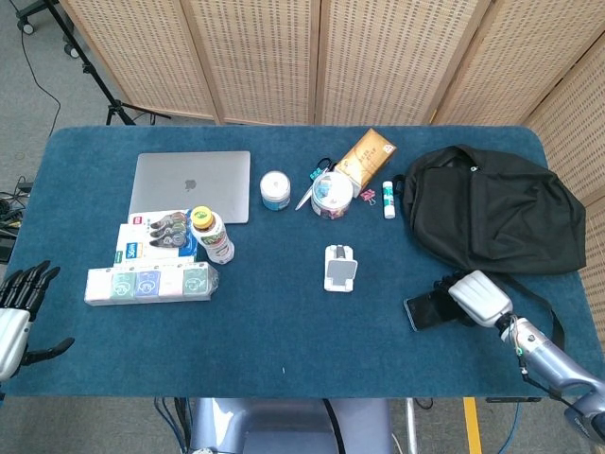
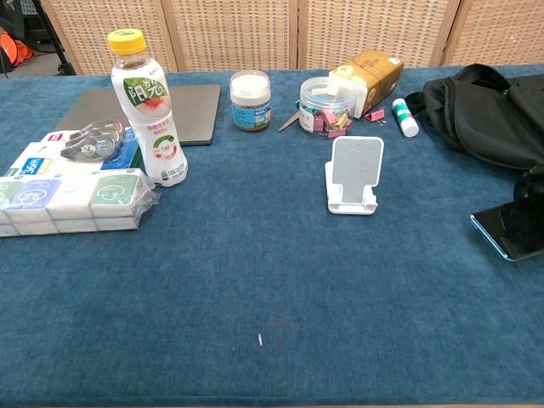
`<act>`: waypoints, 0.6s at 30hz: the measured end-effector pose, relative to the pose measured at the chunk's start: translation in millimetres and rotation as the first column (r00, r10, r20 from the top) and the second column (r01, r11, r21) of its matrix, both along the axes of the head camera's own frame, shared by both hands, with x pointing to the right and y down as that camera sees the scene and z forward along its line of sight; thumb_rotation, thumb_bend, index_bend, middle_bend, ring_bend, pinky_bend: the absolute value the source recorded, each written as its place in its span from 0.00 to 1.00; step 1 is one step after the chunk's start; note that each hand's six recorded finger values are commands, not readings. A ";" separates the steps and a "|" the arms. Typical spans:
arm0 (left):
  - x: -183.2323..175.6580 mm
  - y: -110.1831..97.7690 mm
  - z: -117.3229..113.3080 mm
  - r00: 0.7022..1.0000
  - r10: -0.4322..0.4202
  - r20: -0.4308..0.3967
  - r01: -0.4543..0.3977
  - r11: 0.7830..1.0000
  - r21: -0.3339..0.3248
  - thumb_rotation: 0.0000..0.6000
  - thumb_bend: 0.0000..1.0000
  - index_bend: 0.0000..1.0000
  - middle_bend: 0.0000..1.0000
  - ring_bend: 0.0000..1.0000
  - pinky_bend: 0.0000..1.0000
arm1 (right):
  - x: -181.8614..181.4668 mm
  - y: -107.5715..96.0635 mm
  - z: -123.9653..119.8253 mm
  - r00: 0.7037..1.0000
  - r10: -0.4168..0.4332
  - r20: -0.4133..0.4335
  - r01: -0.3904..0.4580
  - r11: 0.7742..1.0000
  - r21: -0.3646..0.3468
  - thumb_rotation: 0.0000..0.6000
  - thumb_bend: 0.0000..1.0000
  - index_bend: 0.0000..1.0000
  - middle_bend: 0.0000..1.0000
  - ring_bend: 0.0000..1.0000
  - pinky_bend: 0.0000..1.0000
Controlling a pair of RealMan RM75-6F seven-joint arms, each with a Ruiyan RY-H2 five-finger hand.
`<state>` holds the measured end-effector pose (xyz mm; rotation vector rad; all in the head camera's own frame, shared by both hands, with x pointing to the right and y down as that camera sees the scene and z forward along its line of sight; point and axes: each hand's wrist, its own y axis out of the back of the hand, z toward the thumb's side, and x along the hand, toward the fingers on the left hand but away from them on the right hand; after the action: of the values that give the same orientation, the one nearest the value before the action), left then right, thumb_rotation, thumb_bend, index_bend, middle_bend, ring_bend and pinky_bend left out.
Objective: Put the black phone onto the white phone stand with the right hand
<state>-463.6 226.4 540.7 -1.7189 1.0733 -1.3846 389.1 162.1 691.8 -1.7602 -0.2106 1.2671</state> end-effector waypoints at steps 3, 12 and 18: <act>-0.3 0.2 -1.1 1.000 0.000 -0.004 0.000 1.000 0.002 1.00 0.00 0.00 0.00 0.00 0.00 | -7.0 -2.5 -12.3 1.000 -0.011 0.027 0.010 1.000 0.018 1.00 0.41 0.55 0.48 0.38 0.47; -1.8 0.1 -3.6 1.000 -0.003 -0.014 0.003 1.000 0.006 1.00 0.00 0.00 0.00 0.00 0.00 | -42.8 -22.4 -54.5 0.991 -0.122 0.055 0.112 0.981 0.159 1.00 0.44 0.55 0.49 0.38 0.47; -1.6 0.7 -5.0 1.000 0.001 -0.021 -0.001 1.000 0.007 1.00 0.00 0.00 0.00 0.00 0.00 | -82.1 -46.6 -80.3 0.962 -0.272 -0.016 0.261 0.903 0.341 1.00 0.44 0.57 0.51 0.38 0.47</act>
<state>-465.2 227.1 535.7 -1.7327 1.0871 -1.3630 307.0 115.6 611.5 -1.4540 -0.1869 0.9409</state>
